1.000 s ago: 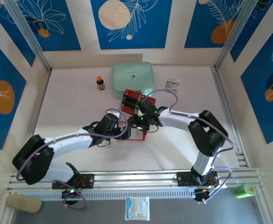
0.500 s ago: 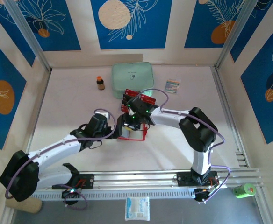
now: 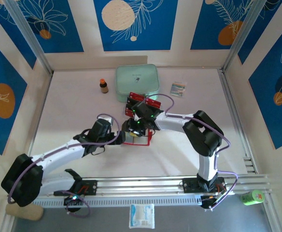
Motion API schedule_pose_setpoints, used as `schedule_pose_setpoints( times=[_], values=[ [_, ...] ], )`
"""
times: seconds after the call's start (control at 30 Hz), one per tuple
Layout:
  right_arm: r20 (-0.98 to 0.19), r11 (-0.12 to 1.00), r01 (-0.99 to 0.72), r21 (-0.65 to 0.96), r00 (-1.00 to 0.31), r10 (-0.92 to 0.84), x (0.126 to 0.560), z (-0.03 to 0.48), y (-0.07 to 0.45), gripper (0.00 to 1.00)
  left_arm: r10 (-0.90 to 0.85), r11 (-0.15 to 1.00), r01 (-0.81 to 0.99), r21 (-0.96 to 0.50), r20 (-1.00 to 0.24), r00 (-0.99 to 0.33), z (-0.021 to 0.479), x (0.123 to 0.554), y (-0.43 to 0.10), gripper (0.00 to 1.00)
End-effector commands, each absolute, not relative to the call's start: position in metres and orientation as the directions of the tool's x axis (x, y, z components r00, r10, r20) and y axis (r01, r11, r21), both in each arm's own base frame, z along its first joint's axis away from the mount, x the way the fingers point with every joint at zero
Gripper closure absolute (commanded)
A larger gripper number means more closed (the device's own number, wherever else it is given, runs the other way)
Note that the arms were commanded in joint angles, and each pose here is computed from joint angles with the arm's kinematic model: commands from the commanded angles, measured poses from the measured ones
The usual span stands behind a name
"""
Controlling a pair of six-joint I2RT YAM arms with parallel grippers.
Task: Put the credit cards into the card holder
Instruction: Flip over the card slot on the card holder.
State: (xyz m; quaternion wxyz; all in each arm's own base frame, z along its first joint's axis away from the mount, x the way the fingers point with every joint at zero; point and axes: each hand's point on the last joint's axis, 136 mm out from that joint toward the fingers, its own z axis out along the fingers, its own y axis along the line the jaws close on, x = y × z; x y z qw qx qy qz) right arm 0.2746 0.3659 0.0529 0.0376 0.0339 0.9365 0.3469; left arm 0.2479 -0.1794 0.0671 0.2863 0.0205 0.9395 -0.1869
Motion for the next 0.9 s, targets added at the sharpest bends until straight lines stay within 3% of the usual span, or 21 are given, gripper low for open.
schedule_pose_setpoints(
  times=[0.0,0.27,0.47,0.63,0.87],
  values=[
    [-0.039,0.748,0.063,0.661,-0.992,0.118,0.275,0.06,0.357,0.48,-0.071,0.924,0.144,-0.354,-0.531,-0.845,0.062,0.25,-0.182,0.0],
    [-0.014,0.749,0.089,0.656,-0.991,0.13,0.273,0.051,0.352,0.63,-0.037,0.925,0.166,-0.342,-0.516,-0.856,0.057,0.259,-0.193,0.0],
    [0.007,0.737,0.089,0.67,-0.993,0.114,0.274,0.049,0.36,0.65,-0.036,0.923,0.172,-0.345,-0.52,-0.853,0.06,0.265,-0.197,0.0],
    [0.024,0.741,0.102,0.663,-0.993,0.115,0.274,0.043,0.361,0.79,-0.031,0.926,0.171,-0.336,-0.519,-0.854,0.059,0.264,-0.196,0.0],
    [0.061,0.744,0.13,0.656,-0.991,0.119,0.271,0.03,0.362,0.9,-0.028,0.932,0.164,-0.325,-0.513,-0.858,0.053,0.262,-0.193,0.0]
  ],
)
